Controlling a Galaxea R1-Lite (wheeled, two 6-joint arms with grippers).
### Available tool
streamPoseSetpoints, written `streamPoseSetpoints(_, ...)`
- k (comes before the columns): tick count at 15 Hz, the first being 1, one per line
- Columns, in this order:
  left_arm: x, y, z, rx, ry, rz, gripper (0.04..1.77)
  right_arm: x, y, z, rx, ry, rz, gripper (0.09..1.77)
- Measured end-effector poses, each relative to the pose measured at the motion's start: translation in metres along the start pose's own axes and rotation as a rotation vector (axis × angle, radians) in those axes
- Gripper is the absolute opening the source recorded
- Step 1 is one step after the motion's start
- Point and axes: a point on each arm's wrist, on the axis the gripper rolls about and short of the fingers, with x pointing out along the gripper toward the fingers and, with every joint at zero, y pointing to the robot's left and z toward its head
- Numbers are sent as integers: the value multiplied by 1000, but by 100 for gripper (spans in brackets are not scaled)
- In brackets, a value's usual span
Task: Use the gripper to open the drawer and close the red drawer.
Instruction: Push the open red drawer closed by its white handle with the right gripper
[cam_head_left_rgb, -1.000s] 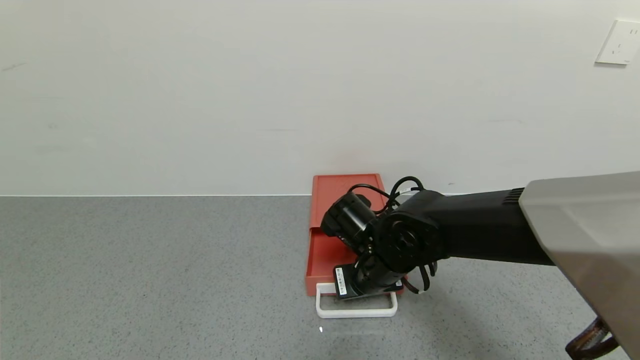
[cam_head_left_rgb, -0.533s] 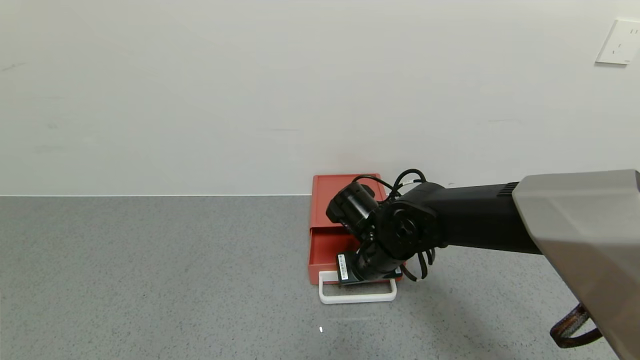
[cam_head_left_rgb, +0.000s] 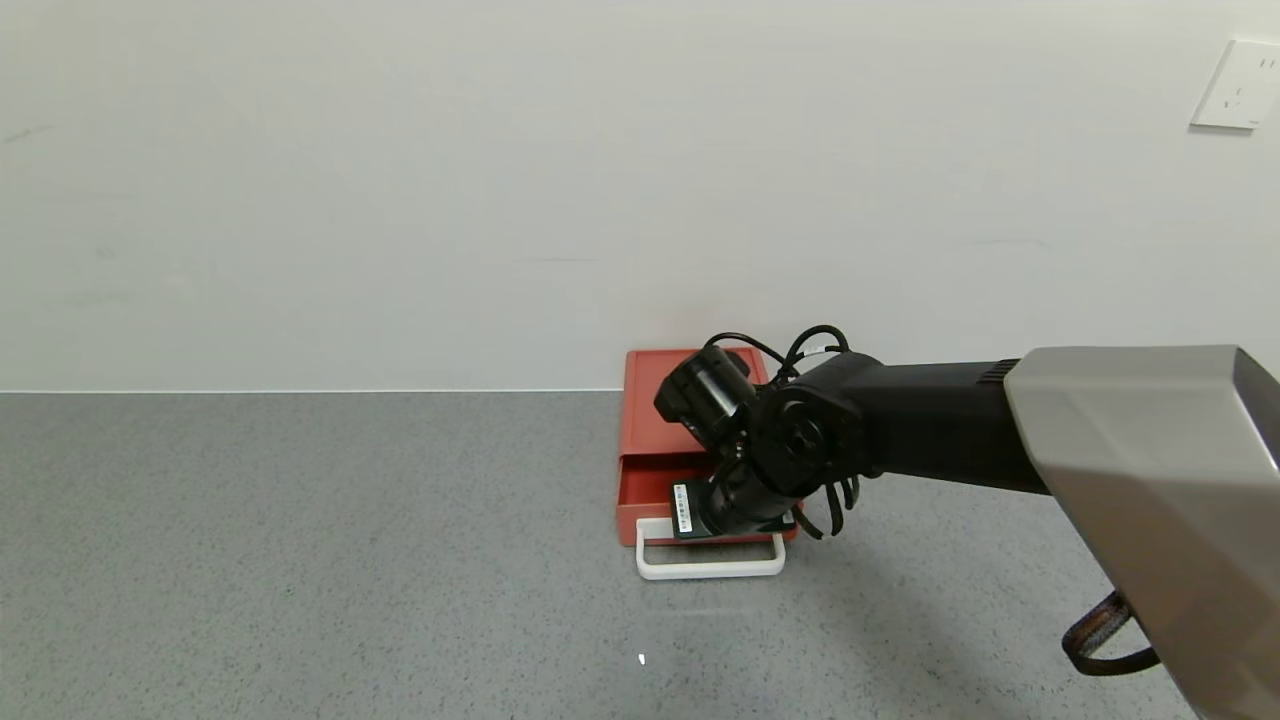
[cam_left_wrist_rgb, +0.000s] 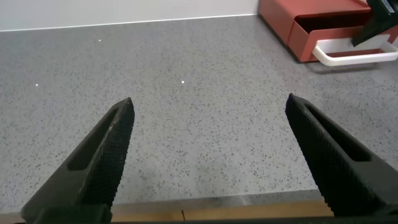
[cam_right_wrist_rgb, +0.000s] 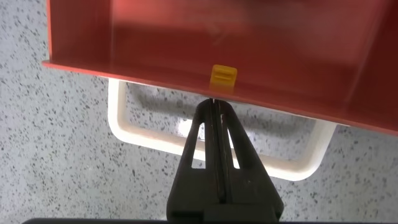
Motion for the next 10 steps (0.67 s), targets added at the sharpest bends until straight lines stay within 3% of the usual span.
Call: streamPoseSetpoints(10, 0, 0, 0, 0, 0, 0, 175, 16, -6, 18, -4, -100, 34, 11)
